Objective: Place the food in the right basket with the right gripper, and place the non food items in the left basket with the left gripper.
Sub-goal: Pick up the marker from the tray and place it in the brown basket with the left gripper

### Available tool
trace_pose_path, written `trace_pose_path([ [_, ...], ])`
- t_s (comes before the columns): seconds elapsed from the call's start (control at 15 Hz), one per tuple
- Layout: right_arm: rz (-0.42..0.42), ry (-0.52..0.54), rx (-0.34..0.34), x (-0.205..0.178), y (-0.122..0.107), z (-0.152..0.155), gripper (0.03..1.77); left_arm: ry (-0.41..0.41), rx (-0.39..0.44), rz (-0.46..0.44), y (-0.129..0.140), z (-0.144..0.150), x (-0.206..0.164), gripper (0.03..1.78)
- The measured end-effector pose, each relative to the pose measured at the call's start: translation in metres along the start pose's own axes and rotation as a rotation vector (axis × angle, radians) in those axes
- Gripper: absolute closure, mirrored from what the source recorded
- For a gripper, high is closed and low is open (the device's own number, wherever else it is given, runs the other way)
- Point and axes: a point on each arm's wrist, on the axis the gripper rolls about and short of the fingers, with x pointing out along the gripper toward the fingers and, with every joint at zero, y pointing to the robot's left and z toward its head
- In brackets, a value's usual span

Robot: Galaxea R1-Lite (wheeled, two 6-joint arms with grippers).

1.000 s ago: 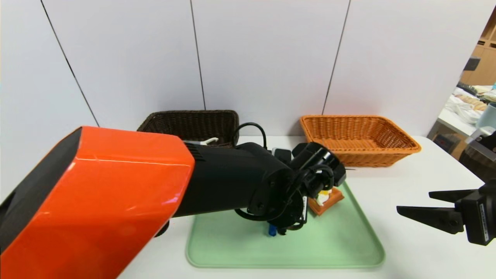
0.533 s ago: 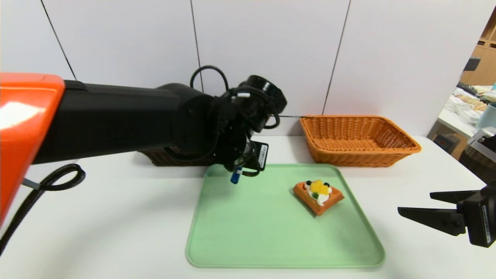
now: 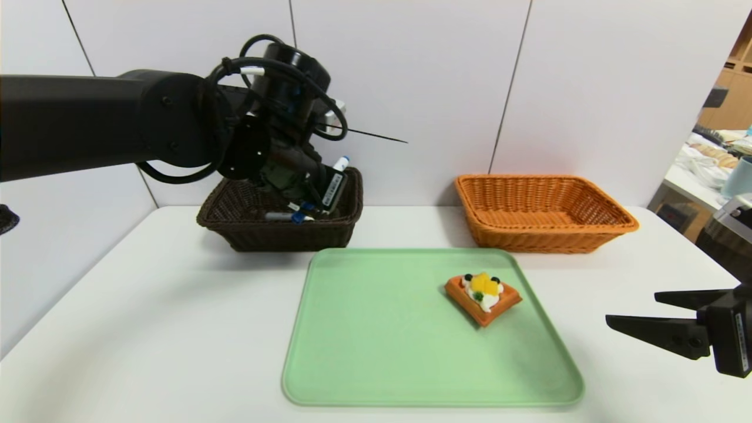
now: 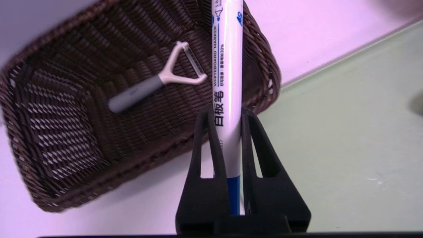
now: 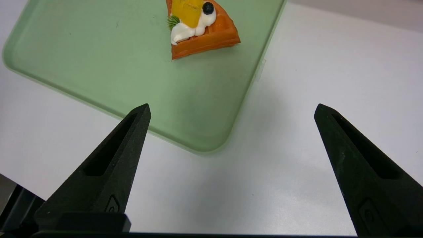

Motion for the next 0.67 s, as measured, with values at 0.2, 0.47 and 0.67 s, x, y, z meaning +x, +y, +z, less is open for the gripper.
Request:
trace_pose_path([
  [0.2, -0.002, -0.001, 0.001, 0.000, 0.000, 0.000, 0.09, -0.039, 0.143, 0.022, 0.024, 0.002, 0.003, 1.64],
  [0.47, -0.002, -0.006, -0.001, 0.000, 0.000, 0.001, 0.09, -0.047, 0.303, -0.012, 0.044, -0.002, 0.010, 1.64],
  [0.67, -0.003, -0.008, -0.002, -0.001, 0.000, 0.002, 0.09, -0.055, 0.435, -0.067, 0.066, -0.009, 0.018, 1.64],
])
